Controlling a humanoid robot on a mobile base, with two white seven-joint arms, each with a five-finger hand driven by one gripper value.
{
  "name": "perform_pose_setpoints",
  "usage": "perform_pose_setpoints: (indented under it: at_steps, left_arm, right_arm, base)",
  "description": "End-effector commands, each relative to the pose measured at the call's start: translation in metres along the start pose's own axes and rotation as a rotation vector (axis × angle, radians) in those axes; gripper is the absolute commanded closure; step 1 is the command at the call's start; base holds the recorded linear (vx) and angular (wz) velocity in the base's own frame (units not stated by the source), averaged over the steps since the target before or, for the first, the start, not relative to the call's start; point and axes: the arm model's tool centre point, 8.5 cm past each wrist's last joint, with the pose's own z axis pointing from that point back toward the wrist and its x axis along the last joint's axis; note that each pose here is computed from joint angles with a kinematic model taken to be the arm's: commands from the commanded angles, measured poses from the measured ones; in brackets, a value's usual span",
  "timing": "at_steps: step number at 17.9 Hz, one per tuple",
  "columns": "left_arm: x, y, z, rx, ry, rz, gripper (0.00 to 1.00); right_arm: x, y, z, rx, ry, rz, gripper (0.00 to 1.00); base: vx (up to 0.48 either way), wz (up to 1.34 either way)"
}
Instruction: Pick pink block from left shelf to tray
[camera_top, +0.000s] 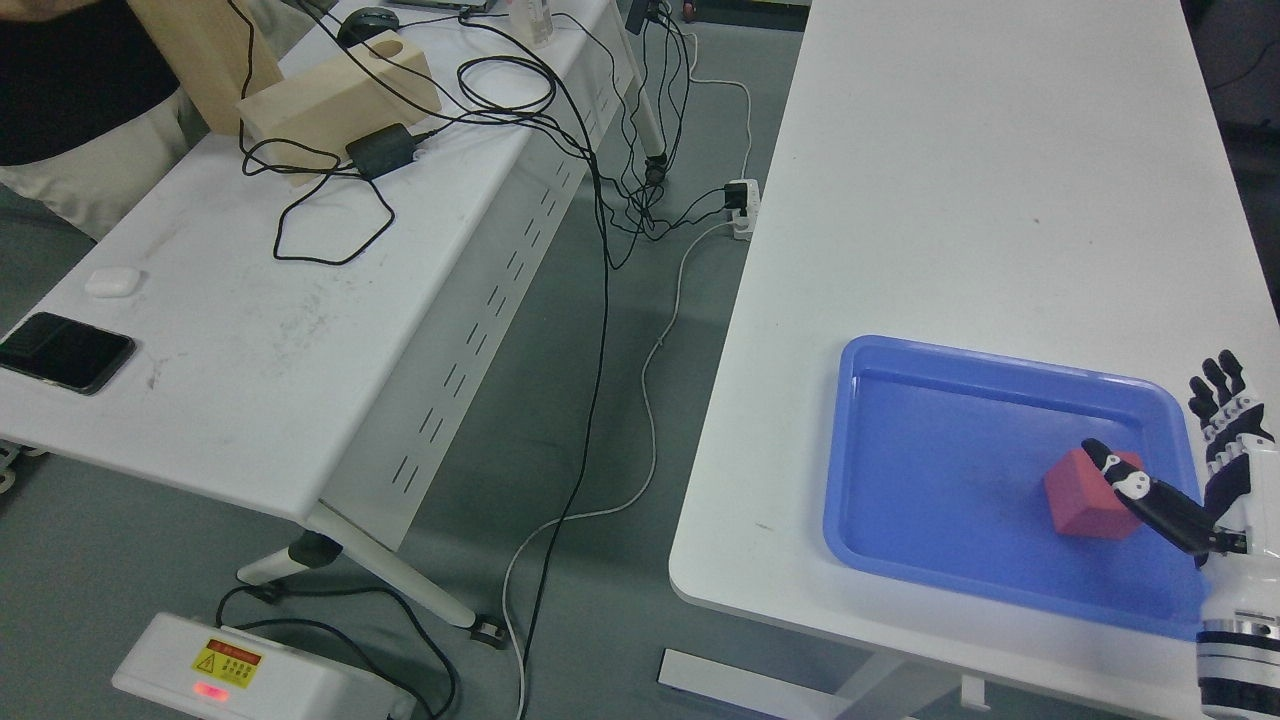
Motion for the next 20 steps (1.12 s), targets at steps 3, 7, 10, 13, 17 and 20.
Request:
perform_pose_setpoints:
  at_steps: [3, 7, 10, 13, 17, 20]
  left_arm:
    - [0.008, 0.011, 0.000, 0.018, -0.020, 0.004, 0.00]
    - [0.007, 0.011, 0.000, 0.018, -0.019, 0.004, 0.00]
    - [0.007, 0.011, 0.000, 0.018, -0.019, 0.004, 0.00]
    - [0.008, 0.011, 0.000, 0.018, -0.020, 0.004, 0.00]
    - [0.007, 0.011, 0.000, 0.018, -0.019, 0.004, 0.00]
    - [0.007, 0.011, 0.000, 0.018, -0.019, 0.004, 0.00]
  right_arm:
    - [-0.003, -0.009, 0.000, -0.004, 0.022, 0.000, 0.00]
    - [-0.005, -0.009, 0.001, -0.002, 0.045, -0.004, 0.00]
    - [-0.007, -0.009, 0.001, 0.002, 0.060, -0.006, 0.00]
    - [-0.008, -0.008, 0.001, 0.004, 0.073, -0.009, 0.00]
    - [-0.015, -0.003, 0.001, 0.040, 0.139, -0.023, 0.00]
    - [-0.018, 0.001, 0.001, 0.085, 0.168, -0.033, 0.00]
  base:
    - [-0.048, 0.00]
    - [-0.071, 0.00]
    - [-0.091, 0.00]
    - [-0.100, 0.05]
    - [-0.111, 0.03]
    - [-0.117, -0.03]
